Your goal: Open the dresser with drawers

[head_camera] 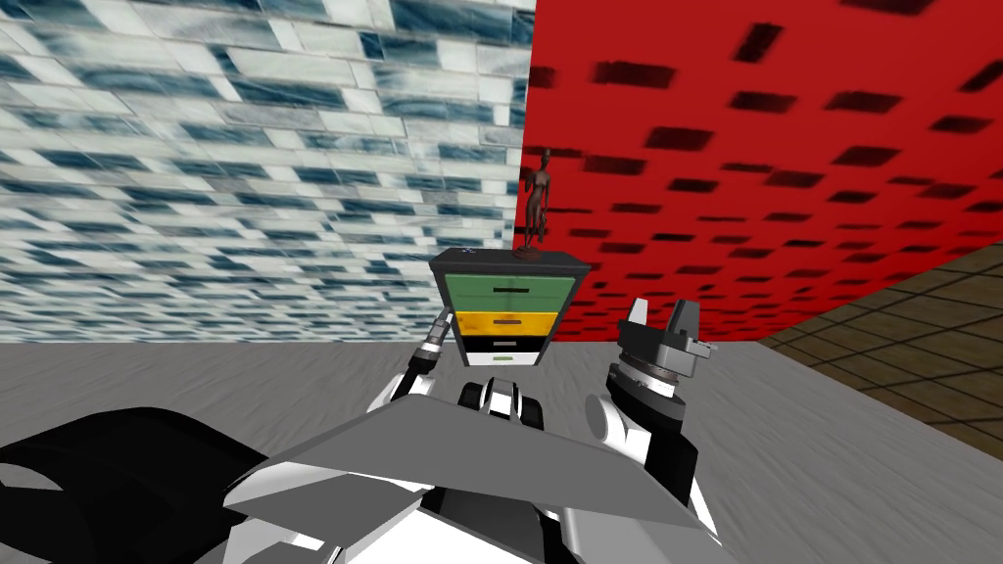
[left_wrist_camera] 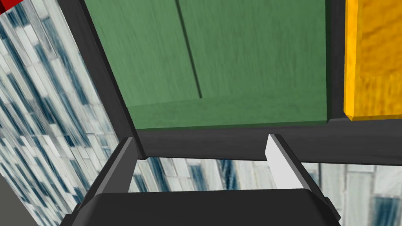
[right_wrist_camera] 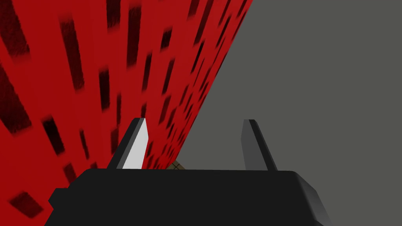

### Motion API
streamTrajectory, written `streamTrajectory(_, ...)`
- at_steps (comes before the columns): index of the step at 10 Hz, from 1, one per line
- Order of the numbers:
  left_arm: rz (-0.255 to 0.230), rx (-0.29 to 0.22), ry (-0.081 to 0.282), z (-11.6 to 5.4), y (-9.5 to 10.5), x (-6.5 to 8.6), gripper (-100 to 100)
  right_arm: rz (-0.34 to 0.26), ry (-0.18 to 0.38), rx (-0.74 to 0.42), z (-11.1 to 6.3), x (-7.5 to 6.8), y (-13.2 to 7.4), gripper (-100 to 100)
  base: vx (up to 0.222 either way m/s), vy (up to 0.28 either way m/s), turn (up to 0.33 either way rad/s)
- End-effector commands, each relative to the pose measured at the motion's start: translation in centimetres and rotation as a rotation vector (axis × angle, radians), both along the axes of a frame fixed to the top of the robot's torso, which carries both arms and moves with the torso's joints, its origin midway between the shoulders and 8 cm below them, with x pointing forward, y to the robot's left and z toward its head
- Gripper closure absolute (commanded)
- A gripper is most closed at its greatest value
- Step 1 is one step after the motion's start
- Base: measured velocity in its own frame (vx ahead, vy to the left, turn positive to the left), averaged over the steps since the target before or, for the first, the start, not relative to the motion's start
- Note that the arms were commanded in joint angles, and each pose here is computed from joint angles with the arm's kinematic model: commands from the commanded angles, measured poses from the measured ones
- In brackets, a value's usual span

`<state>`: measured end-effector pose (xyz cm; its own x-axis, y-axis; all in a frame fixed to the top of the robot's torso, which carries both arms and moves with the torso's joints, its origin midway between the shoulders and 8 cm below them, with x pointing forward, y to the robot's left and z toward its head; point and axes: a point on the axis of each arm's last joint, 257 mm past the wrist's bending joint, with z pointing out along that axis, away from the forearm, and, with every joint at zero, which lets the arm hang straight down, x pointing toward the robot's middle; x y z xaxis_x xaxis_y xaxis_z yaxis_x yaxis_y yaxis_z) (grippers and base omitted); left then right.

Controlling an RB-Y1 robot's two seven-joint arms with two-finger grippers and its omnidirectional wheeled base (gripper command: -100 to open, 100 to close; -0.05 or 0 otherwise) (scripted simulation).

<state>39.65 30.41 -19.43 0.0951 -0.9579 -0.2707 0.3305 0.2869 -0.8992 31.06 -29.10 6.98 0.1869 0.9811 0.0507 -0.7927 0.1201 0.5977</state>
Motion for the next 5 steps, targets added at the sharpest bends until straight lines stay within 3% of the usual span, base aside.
streamTrajectory(1, 0.012, -0.011, 0.024, -2.3, 0.6, -0.1, -100, 0.000, 0.000, 0.000, 0.0, 0.0, 0.0, 0, 0.068, -0.115, 0.026)
streamTrajectory(5, 0.028, -0.025, 0.065, -5.2, 1.1, -0.4, -100, 0.000, 0.000, 0.000, 0.0, 0.0, 0.0, 0, 0.065, -0.102, 0.016)
